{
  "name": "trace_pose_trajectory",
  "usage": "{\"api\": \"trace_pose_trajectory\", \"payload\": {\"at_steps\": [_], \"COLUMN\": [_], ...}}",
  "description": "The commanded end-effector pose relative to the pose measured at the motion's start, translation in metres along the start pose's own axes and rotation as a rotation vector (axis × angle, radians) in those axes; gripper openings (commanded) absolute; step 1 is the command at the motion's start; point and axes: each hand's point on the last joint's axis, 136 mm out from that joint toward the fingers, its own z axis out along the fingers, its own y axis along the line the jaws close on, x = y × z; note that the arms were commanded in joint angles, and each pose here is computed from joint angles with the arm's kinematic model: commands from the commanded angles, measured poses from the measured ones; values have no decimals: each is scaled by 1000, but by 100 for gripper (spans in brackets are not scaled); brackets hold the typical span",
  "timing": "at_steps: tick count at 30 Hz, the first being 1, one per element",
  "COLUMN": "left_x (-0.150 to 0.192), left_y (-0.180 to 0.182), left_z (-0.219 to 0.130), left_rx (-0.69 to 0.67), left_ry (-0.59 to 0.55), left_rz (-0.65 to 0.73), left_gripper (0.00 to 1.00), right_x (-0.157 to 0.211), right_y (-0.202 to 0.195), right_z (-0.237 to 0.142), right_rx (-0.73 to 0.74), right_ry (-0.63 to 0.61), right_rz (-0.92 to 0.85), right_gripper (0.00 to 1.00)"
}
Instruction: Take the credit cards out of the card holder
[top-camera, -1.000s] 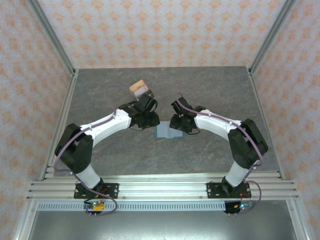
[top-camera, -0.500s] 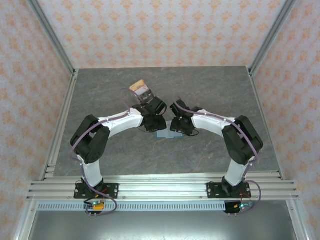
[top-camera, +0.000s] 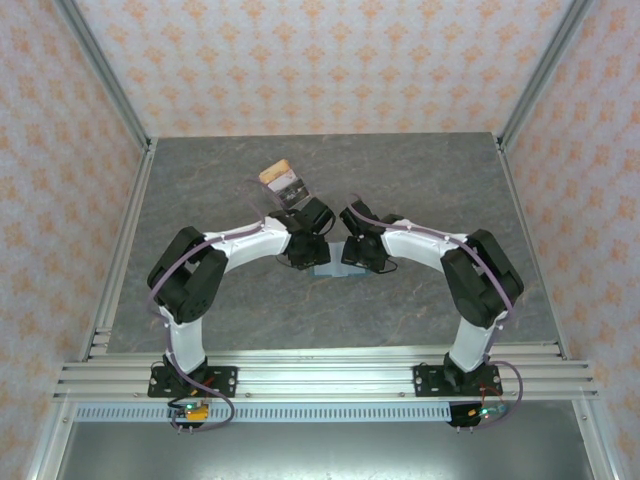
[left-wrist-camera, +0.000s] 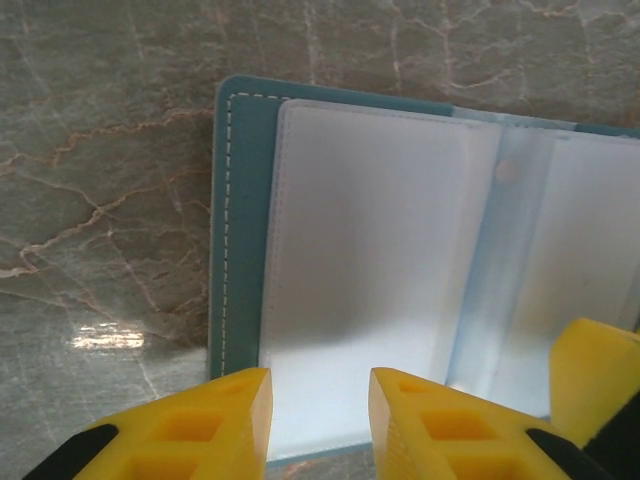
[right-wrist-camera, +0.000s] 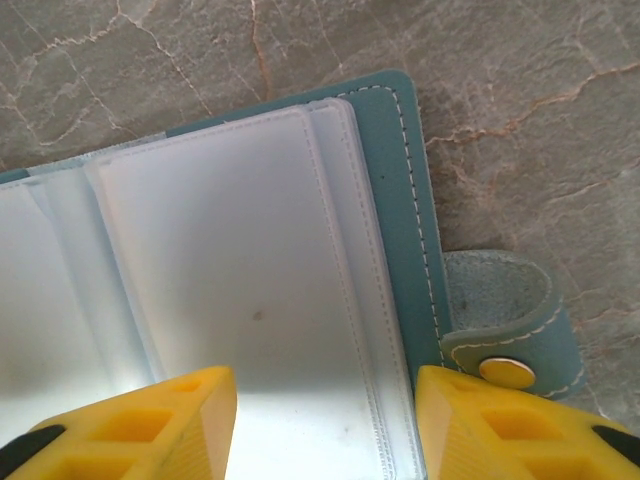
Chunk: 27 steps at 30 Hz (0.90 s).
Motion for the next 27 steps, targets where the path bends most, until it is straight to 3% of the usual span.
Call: {"api": "trace_pose_trajectory", "payload": {"at_steps": [1,6,17,23,27], "left_x": [-2,3,9,5,-7], "left_y": [6,10,-10,-25,-27], "left_z": [0,14,25,13,-18], "left_rx": [-52,-72,23,86,84], "left_ry": [-12,19,76,67,1], "left_rz": [-14,-15,4,37,66], "left_gripper": [34,33,14,12,18], "right_x": [7,11,15,9,-1], "right_y": [-4,2,23,30,28], "right_z": [6,9,11,1,-20], "right_rx": [23,-10,-115,-150,-149], "right_ry": [21,41,82,54,-5], "right_rz": [-17,-18,-10,-8,-10], "right_gripper": [51,44,26,24,27]}}
